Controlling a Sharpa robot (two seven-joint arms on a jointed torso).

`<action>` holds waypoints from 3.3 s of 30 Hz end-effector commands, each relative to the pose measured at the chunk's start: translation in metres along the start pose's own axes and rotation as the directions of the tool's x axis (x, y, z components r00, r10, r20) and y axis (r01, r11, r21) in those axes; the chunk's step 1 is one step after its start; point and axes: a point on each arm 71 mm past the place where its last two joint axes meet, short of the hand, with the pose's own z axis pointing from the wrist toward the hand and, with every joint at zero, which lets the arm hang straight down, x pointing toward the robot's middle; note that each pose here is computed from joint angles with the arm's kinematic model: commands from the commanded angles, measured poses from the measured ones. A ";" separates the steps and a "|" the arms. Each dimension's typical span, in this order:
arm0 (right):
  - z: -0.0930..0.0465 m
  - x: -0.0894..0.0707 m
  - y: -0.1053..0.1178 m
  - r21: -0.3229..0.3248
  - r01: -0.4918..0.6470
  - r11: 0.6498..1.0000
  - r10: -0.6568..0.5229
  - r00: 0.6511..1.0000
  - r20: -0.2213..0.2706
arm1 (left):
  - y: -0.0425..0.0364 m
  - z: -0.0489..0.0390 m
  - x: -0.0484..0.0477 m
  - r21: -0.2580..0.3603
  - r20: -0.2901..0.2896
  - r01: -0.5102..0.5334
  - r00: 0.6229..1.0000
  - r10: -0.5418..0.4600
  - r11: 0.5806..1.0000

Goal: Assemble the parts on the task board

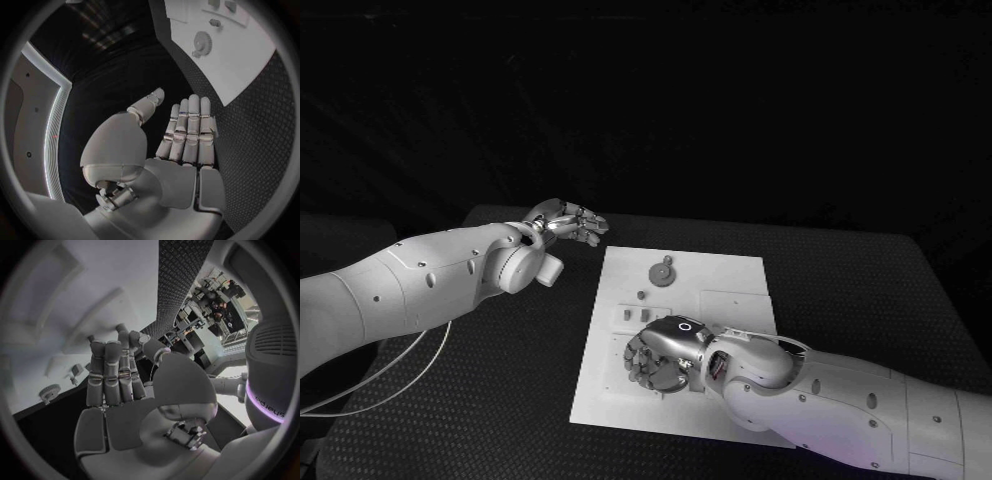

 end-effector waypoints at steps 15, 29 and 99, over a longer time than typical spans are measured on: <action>0.003 0.005 0.000 0.005 0.037 0.999 -0.037 0.999 -0.028 | -0.0034 0.0010 0.0040 0.016 -0.019 0.009 1.000 -0.008 1.000; 0.006 0.010 0.000 0.016 0.058 0.998 -0.057 0.997 -0.058 | -0.0033 0.0007 0.0039 0.015 -0.019 0.009 1.000 -0.009 1.000; -0.069 -0.086 -0.077 0.256 -0.442 0.860 0.435 0.896 0.089 | -0.0013 0.0009 -0.0025 0.015 -0.003 0.009 1.000 -0.009 1.000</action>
